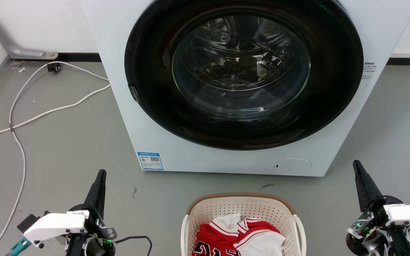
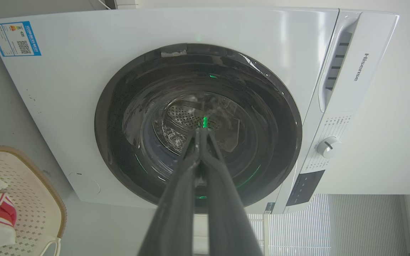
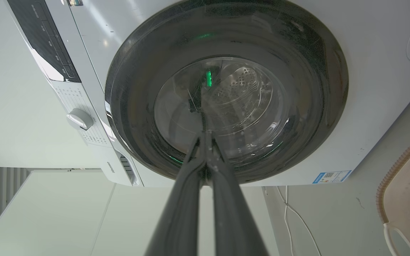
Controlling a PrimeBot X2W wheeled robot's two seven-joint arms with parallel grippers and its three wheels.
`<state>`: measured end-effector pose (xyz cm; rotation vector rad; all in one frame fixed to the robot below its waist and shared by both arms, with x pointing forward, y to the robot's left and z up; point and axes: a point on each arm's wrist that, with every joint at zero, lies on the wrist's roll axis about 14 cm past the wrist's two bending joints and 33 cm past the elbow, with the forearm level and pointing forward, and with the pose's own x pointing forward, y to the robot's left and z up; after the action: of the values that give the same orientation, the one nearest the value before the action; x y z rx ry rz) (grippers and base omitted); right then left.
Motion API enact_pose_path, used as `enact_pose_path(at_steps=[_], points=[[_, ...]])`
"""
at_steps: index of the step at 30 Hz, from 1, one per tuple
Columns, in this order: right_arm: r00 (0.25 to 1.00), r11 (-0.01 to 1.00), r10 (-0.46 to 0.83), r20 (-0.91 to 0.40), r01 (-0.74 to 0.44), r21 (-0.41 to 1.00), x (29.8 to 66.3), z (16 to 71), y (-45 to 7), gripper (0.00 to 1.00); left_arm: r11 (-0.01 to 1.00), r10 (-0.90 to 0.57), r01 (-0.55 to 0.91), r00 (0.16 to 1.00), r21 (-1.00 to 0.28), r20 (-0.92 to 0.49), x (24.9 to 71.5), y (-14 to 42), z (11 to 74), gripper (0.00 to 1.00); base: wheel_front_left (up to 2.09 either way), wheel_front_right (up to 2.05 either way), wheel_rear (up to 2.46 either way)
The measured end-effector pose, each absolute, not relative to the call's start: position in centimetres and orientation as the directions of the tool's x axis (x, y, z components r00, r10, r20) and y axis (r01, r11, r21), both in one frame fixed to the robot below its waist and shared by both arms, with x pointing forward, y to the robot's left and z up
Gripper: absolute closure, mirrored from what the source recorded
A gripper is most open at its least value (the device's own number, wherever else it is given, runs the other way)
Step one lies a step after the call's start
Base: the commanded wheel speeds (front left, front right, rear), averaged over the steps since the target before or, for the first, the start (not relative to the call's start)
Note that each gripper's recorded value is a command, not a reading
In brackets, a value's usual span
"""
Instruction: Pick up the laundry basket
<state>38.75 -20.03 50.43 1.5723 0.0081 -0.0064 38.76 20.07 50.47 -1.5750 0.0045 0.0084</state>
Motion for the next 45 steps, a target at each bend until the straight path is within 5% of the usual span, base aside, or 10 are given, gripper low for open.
enact_pose_path(at_steps=[45], points=[[1.0, -0.002, 0.0, -0.009, 0.009, 1.0, 38.75, 50.43, -20.05, 1.0, -0.005, 0.0, -0.008, 1.0, -1.0, -0.008, 38.76, 20.03, 50.46, 1.0, 0.0, 0.0, 0.0]])
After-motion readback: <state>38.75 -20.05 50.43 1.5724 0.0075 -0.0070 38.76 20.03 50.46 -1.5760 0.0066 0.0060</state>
